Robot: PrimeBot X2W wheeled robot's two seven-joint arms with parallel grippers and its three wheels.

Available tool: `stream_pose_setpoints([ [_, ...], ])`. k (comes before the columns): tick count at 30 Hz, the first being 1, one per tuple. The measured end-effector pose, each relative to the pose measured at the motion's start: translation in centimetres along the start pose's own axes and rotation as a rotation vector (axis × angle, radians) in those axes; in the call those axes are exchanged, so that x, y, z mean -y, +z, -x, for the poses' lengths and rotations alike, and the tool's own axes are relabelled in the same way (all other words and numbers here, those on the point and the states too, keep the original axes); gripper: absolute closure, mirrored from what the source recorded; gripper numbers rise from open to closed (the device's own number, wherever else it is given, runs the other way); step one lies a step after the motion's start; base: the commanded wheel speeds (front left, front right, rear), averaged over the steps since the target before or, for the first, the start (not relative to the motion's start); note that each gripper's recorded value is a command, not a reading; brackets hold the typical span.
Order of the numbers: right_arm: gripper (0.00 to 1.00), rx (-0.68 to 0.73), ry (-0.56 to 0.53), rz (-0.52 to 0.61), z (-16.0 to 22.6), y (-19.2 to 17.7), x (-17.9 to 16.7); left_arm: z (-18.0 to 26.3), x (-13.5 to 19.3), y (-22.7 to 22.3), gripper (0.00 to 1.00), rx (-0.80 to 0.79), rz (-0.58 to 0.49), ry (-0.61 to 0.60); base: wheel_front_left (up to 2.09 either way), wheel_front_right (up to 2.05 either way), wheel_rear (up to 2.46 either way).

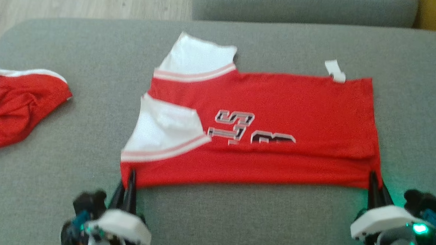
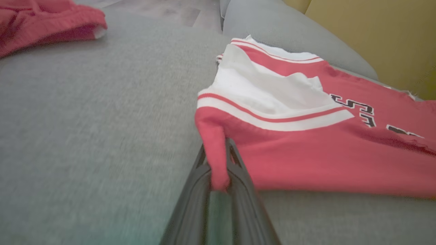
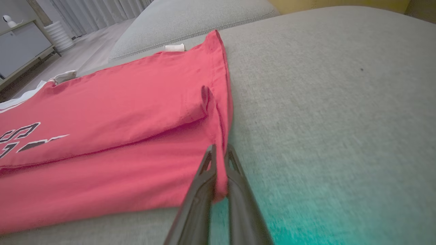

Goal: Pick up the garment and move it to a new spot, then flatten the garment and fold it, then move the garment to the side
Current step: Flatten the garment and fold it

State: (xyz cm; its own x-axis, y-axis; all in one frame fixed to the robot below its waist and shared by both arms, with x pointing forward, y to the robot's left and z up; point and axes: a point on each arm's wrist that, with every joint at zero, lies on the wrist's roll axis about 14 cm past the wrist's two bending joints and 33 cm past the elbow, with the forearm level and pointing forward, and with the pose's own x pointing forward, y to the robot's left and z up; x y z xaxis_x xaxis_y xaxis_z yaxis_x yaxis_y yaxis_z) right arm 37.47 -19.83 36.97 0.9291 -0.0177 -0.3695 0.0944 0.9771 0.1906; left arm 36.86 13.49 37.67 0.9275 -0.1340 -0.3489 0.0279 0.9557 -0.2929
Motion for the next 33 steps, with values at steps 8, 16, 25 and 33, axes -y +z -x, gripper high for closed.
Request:
stream_pose_setpoints([
  [8,0.0,0.035,-0.011,0.009,-0.1,1.3,1.3,0.4,0.0,-0.3,0.0,-0.002,-0.032,-0.01,0.0,0.0,0.0],
  [16,0.0,0.075,0.048,0.111,-6.3,7.9,0.4,-6.6,2.3,8.5,0.0,0.145,-0.221,-0.137,0.0,0.0,0.0],
  [25,0.0,-0.116,0.053,0.205,-12.3,7.4,0.7,-13.2,5.5,11.3,0.0,0.073,-0.366,-0.257,0.0,0.0,0.0],
  [33,0.0,-0.195,0.07,0.224,-15.1,5.4,0.5,-15.4,3.9,9.7,0.0,-0.028,-0.396,-0.271,0.0,0.0,0.0],
])
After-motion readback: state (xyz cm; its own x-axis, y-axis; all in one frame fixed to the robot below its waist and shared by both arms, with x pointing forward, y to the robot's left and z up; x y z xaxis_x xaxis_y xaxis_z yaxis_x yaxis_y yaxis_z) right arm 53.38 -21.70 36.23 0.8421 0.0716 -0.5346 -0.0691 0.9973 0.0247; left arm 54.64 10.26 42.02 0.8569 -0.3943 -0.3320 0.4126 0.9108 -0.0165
